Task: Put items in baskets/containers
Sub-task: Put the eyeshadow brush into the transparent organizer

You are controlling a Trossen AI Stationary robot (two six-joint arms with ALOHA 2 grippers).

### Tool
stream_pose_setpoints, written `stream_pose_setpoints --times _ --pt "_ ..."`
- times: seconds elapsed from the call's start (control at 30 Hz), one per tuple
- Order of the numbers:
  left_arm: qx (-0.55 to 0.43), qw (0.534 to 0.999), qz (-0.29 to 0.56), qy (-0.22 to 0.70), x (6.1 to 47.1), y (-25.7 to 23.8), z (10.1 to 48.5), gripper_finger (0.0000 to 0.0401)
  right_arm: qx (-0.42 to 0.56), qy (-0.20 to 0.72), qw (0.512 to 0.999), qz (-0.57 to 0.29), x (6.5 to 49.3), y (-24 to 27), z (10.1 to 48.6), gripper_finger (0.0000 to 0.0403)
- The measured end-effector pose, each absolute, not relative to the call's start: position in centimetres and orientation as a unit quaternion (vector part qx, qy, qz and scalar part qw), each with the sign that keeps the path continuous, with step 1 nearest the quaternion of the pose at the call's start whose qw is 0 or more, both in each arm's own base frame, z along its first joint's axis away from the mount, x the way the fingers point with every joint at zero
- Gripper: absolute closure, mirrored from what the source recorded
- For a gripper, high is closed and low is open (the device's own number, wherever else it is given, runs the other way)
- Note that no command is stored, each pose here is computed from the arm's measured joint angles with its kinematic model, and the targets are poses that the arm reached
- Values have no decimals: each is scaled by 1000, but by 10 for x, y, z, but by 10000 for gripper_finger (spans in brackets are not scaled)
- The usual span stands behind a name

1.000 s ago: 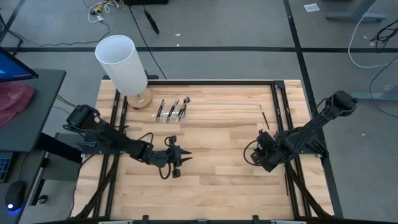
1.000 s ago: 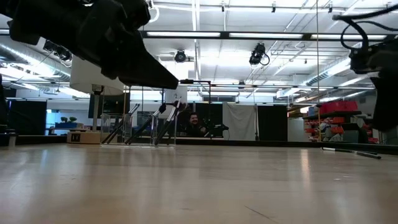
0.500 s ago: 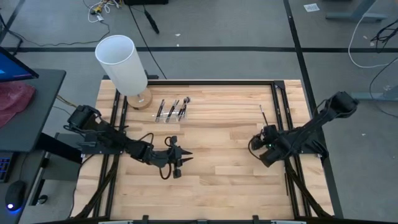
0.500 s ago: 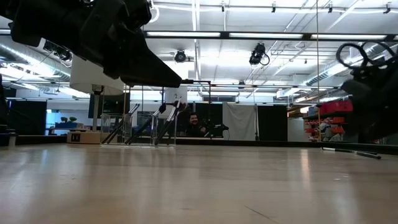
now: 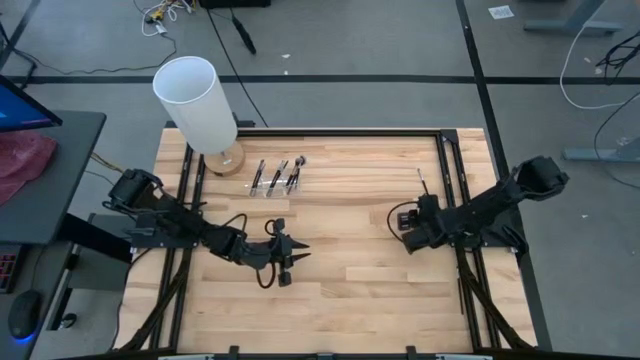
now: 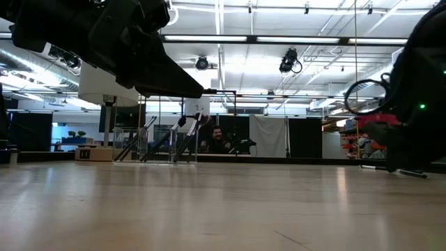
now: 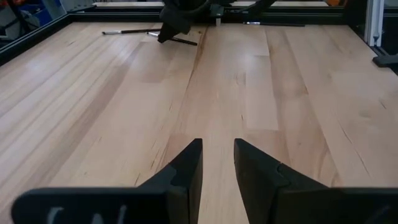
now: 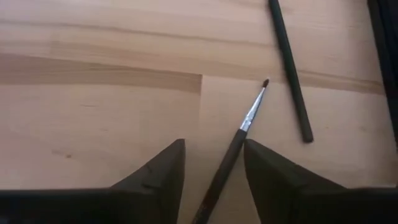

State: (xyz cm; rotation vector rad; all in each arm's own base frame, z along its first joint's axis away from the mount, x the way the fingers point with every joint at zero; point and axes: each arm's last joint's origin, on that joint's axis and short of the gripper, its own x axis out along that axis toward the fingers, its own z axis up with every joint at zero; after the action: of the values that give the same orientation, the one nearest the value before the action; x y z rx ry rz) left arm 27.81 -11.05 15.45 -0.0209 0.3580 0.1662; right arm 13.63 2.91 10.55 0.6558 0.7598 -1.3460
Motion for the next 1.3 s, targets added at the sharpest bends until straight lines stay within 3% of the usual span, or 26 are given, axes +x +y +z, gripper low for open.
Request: stream_pose_setpoints --times 0.23,0.67,0.8,1.03,1.3 --pt "-11 981 83 178 278 -111 155 307 283 347 660 -603 144 26 96 272" --pt "-21 980 84 177 278 -111 155 307 197 355 758 -510 158 41 84 353" --pt "-21 981 83 177 278 -111 155 307 165 317 793 -493 157 42 73 388" --pt "-20 981 79 176 277 -113 155 307 201 210 853 -433 143 48 55 393" --pt "-26 985 76 154 279 -114 159 307 205 205 897 -333 157 68 63 397"
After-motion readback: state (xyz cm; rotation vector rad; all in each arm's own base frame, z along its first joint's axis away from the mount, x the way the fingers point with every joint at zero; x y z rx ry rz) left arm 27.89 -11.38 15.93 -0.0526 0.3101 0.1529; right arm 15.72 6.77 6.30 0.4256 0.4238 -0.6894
